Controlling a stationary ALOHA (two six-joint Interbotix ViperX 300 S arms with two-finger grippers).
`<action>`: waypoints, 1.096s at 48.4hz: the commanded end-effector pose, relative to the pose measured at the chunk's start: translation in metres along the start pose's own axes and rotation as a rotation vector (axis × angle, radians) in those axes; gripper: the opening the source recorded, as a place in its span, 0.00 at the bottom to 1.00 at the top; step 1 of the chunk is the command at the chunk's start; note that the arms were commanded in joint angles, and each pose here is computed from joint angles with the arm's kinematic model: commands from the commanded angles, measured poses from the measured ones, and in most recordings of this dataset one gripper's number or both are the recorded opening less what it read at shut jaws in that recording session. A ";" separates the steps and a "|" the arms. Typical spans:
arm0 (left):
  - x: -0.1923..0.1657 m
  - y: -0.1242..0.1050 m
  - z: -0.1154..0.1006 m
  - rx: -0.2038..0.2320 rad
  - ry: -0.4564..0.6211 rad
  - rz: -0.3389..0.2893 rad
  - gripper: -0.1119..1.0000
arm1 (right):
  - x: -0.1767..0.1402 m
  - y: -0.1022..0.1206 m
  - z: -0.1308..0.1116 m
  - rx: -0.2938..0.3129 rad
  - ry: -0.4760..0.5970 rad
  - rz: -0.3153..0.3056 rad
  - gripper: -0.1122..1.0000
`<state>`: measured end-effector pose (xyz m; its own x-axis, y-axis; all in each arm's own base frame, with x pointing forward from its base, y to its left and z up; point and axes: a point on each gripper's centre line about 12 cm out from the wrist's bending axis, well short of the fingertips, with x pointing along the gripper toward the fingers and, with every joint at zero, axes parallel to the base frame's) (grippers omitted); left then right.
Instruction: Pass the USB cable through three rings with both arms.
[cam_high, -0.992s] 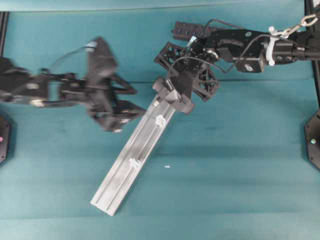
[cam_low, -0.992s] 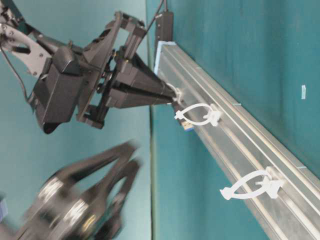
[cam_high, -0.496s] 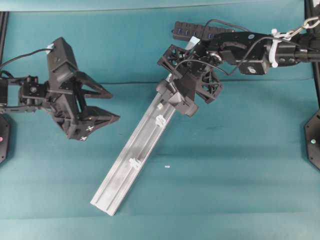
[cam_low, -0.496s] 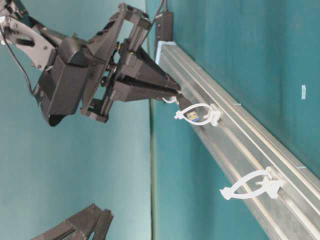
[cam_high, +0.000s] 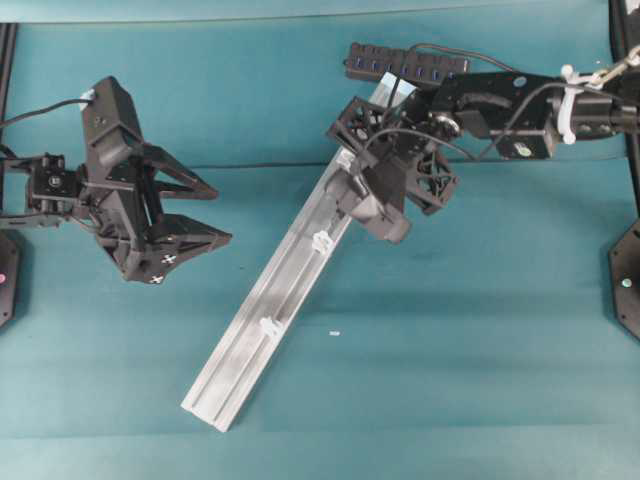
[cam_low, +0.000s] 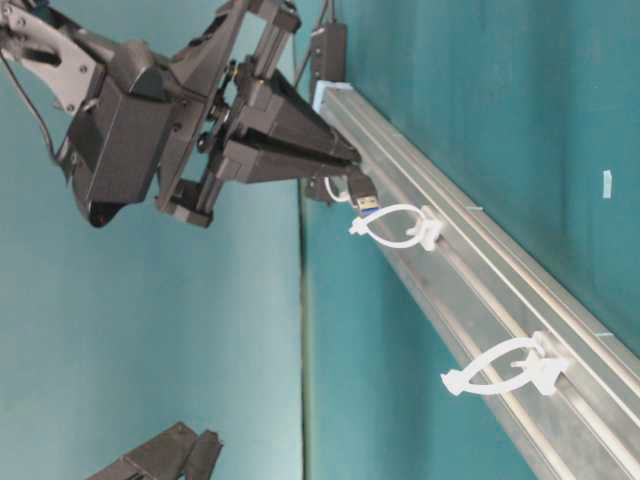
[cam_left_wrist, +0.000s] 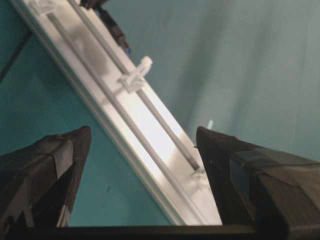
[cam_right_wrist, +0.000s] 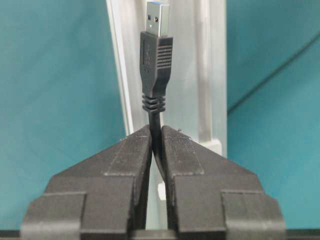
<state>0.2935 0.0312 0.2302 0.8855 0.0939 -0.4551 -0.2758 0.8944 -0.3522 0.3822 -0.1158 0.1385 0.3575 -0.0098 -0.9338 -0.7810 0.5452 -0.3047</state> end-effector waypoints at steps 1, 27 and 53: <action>-0.003 -0.005 0.007 0.004 -0.025 -0.015 0.92 | -0.002 0.001 0.007 0.001 -0.012 -0.010 0.19; -0.003 -0.004 0.006 0.001 -0.022 -0.014 0.92 | 0.003 0.002 0.003 0.057 -0.004 -0.007 0.19; -0.003 -0.003 0.002 0.003 0.002 -0.005 0.92 | 0.002 0.003 0.011 0.016 -0.007 -0.018 0.19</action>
<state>0.2911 0.0301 0.2284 0.8765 0.0906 -0.4727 -0.2816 0.8931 -0.3508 0.3838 -0.1087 0.1375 0.3748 -0.0144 -0.9270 -0.7625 0.5640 -0.3170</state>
